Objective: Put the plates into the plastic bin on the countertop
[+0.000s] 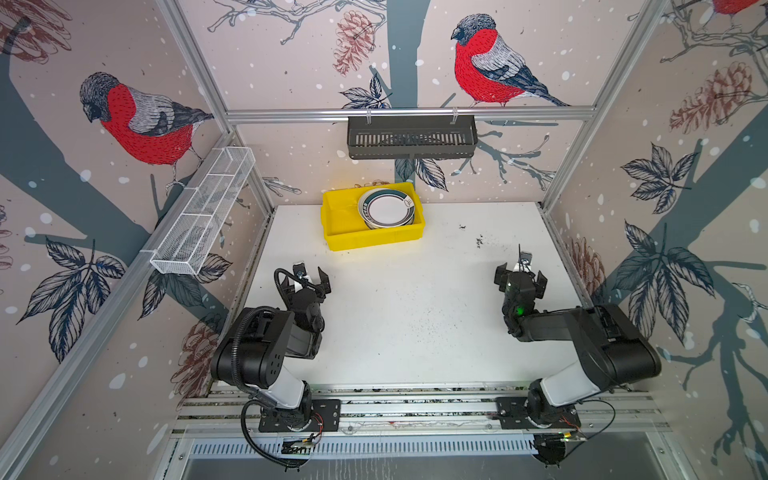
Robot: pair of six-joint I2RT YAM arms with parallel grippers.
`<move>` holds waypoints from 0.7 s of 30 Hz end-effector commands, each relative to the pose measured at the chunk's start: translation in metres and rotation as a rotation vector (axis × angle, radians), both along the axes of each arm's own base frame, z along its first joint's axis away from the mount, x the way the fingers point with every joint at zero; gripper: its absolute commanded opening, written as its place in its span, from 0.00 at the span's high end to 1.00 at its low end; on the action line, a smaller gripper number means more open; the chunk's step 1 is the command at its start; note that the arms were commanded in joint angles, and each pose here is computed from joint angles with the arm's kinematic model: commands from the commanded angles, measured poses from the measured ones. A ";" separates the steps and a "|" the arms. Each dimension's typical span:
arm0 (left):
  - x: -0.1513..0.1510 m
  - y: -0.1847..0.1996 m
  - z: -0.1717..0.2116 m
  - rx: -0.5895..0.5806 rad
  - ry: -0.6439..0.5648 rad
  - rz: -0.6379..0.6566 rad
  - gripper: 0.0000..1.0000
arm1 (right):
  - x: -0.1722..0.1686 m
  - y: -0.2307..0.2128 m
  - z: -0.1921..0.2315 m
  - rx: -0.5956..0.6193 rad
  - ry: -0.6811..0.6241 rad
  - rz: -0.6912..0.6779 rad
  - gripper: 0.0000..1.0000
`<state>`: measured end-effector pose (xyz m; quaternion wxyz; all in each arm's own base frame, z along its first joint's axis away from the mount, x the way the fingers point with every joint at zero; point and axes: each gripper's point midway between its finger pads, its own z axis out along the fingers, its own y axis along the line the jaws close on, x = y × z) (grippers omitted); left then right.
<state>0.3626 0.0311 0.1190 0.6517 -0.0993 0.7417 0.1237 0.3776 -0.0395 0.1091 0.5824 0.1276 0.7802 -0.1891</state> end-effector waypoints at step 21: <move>0.003 0.002 0.015 -0.007 -0.065 0.013 0.02 | -0.012 -0.001 0.017 0.115 -0.179 0.135 0.00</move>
